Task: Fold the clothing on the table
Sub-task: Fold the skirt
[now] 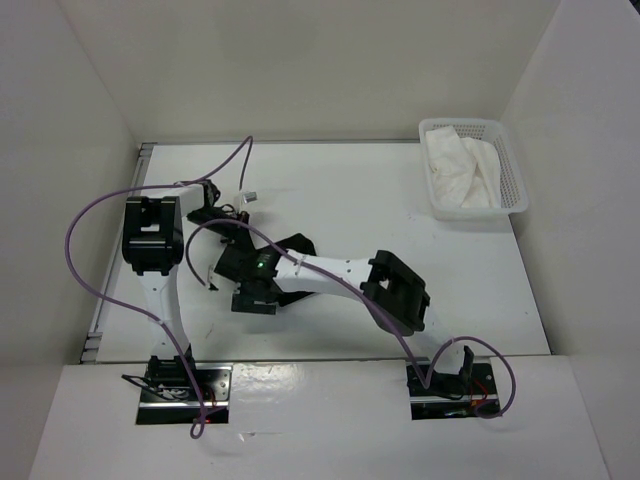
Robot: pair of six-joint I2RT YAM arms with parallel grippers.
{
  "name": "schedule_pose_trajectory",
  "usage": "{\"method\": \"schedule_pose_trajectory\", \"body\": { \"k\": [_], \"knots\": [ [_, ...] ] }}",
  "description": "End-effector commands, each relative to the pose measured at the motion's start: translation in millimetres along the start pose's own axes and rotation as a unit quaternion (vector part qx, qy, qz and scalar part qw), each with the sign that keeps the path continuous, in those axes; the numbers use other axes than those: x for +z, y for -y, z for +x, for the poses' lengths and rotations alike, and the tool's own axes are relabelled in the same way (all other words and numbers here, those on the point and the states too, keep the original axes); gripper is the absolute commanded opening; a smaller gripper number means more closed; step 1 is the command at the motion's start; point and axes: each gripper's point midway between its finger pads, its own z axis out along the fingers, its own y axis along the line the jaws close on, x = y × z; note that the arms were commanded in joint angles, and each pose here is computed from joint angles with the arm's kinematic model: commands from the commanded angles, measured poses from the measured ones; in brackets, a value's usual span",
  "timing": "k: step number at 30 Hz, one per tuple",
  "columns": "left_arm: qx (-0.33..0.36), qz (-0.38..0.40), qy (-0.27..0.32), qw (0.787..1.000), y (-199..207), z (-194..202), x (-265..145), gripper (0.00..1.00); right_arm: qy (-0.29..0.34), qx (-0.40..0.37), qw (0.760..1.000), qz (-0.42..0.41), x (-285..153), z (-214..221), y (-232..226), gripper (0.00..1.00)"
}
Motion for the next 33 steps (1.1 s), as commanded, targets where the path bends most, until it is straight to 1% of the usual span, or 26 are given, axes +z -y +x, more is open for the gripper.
{"method": "schedule_pose_trajectory", "body": {
  "k": [1,2,5,9,10,13,14,15,16,17,18,19,21,22,23,24,25,26,28,29,30,33],
  "knots": [
    [0.020,-0.013,-0.006,1.000,-10.8,-1.9,4.3,0.07,0.026,0.003,1.000,0.011,-13.2,-19.4,2.5,0.89],
    [0.020,-0.013,-0.006,1.000,-10.9,-1.9,4.3,0.07,0.026,0.005,0.999,0.024,-17.4,-19.6,7.8,0.94],
    [0.020,-0.013,-0.006,1.000,-10.9,-1.9,4.3,0.07,0.067,0.020,0.997,0.044,-45.0,-39.6,23.1,0.95],
    [0.017,-0.012,-0.009,1.000,-12.7,-0.1,6.2,0.07,0.126,0.046,0.989,0.059,-103.3,-65.0,43.7,0.97],
    [0.017,-0.012,-0.009,1.000,-12.7,-0.1,6.2,0.07,0.142,0.050,0.987,0.065,-122.4,-68.1,49.4,0.98],
    [0.017,-0.016,-0.011,1.000,-14.1,0.7,6.0,0.07,0.161,0.058,0.981,0.086,-148.8,-68.4,61.0,0.99],
    [0.017,-0.016,-0.011,1.000,-14.1,0.7,6.0,0.07,0.176,0.060,0.977,0.103,-163.4,-69.1,68.7,0.99],
    [0.017,-0.016,-0.011,1.000,-14.1,0.7,6.0,0.07,0.160,0.063,0.978,0.122,-159.3,-58.2,72.2,0.99],
    [0.020,-0.017,-0.009,1.000,-12.3,-1.1,4.1,0.07,0.152,0.071,0.976,0.138,-157.1,-47.6,85.3,0.99],
    [0.020,-0.017,-0.009,1.000,-12.3,-1.1,4.1,0.07,0.158,0.078,0.972,0.153,-162.1,-43.0,96.1,0.99],
    [0.020,-0.017,-0.009,1.000,-12.3,-1.1,4.1,0.07,0.138,0.081,0.975,0.151,-147.3,-26.9,96.7,0.99],
    [0.017,-0.016,-0.011,1.000,-12.2,1.9,5.2,0.07,0.124,0.100,0.974,0.161,-140.4,-9.7,114.2,0.99],
    [0.020,-0.017,-0.009,1.000,-10.4,0.2,3.3,0.11,0.104,0.114,0.975,0.160,-119.6,15.0,120.8,0.99],
    [0.020,-0.017,-0.009,1.000,-10.4,0.2,3.3,0.12,0.095,0.121,0.975,0.162,-111.2,25.2,125.3,0.99],
    [0.017,-0.016,-0.011,1.000,-9.2,1.6,3.1,0.12,0.074,0.131,0.976,0.158,-97.2,45.0,128.7,0.99],
    [0.020,-0.017,-0.009,1.000,-7.4,-0.1,1.2,0.14,0.070,0.140,0.976,0.150,-92.0,52.0,129.2,0.99],
    [0.020,-0.017,-0.009,1.000,-7.4,-0.1,1.2,0.22,0.063,0.146,0.977,0.140,-84.3,59.5,130.6,0.99],
    [0.025,-0.019,-0.005,0.999,-4.8,-2.4,-1.3,0.26,0.059,0.169,0.975,0.131,-79.1,72.7,138.7,0.99],
    [0.031,-0.020,-0.005,0.999,-2.4,-1.4,-2.8,0.34,0.071,0.193,0.973,0.107,-68.6,79.1,144.1,0.99],
    [0.039,-0.023,0.001,0.999,-0.9,-5.1,-5.1,0.38,0.065,0.211,0.970,0.106,-62.5,92.9,150.4,0.99],
    [0.040,-0.023,0.001,0.999,0.9,-3.8,-5.8,0.40,0.072,0.217,0.967,0.113,-62.9,95.1,156.1,0.99],
    [0.040,-0.023,0.001,0.999,1.0,-3.8,-5.8,0.43,0.051,0.215,0.969,0.110,-53.0,108.6,151.8,0.99]
  ]
}}
